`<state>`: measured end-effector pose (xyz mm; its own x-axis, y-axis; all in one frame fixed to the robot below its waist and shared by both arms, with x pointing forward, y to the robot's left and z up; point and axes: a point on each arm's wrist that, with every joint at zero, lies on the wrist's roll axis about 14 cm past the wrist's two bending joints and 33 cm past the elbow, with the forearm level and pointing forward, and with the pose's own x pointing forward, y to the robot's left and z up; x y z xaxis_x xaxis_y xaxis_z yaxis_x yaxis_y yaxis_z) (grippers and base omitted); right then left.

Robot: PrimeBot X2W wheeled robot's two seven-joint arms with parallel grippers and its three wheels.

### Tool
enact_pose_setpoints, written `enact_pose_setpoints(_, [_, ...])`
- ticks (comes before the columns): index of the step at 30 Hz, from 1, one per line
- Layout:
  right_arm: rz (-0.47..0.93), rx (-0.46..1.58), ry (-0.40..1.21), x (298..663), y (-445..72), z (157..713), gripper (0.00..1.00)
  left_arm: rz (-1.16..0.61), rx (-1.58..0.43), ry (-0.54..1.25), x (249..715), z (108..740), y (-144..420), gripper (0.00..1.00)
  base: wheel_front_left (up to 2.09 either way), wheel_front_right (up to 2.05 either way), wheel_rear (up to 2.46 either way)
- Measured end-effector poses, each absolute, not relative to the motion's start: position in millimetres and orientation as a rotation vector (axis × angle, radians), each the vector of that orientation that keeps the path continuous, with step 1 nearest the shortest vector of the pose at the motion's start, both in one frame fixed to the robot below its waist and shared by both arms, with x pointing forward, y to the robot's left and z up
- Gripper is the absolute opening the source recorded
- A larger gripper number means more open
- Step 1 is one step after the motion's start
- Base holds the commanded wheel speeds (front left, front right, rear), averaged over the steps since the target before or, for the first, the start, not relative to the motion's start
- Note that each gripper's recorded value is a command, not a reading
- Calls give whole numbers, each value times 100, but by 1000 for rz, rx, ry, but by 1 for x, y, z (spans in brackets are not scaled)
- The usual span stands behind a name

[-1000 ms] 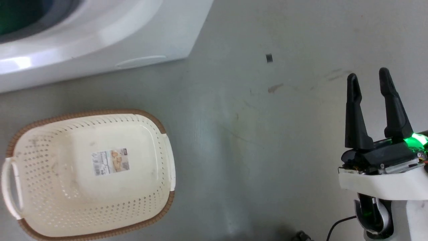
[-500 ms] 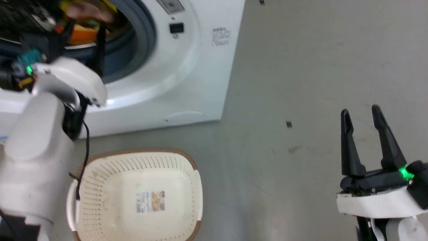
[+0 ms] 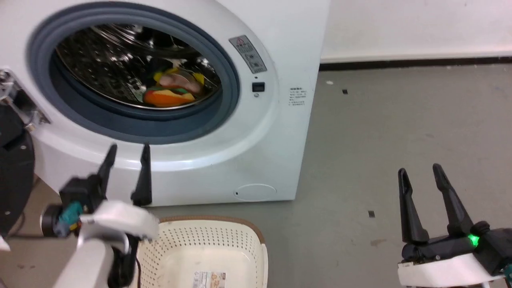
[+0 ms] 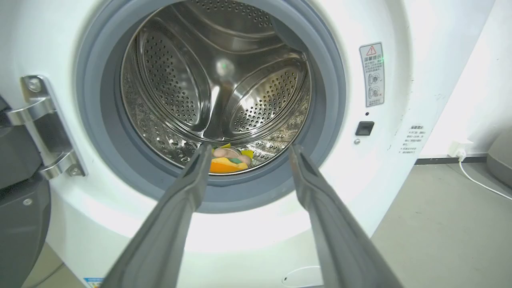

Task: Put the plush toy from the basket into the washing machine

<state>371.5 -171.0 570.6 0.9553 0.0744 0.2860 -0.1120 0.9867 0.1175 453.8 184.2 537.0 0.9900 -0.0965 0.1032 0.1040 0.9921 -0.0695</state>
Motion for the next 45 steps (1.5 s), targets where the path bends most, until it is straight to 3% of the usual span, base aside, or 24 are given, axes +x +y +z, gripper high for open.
enact_pose_setpoints(7, [138,137,-283,361,-157,571,100,-58,-59,-65,388,517,181,100,0,0,0])
enact_pose_setpoints(21, [143,144,-221,355,-153,551,100,-60,-30,-38,357,502,165,100,0,0,0])
enact_pose_setpoints(22, [143,144,-220,355,-153,551,0,-63,-36,-38,358,502,164,0,0,0,0])
enact_pose_setpoints(45, [143,121,-186,356,-154,547,0,-57,-36,-29,359,503,164,0,0,0,0])
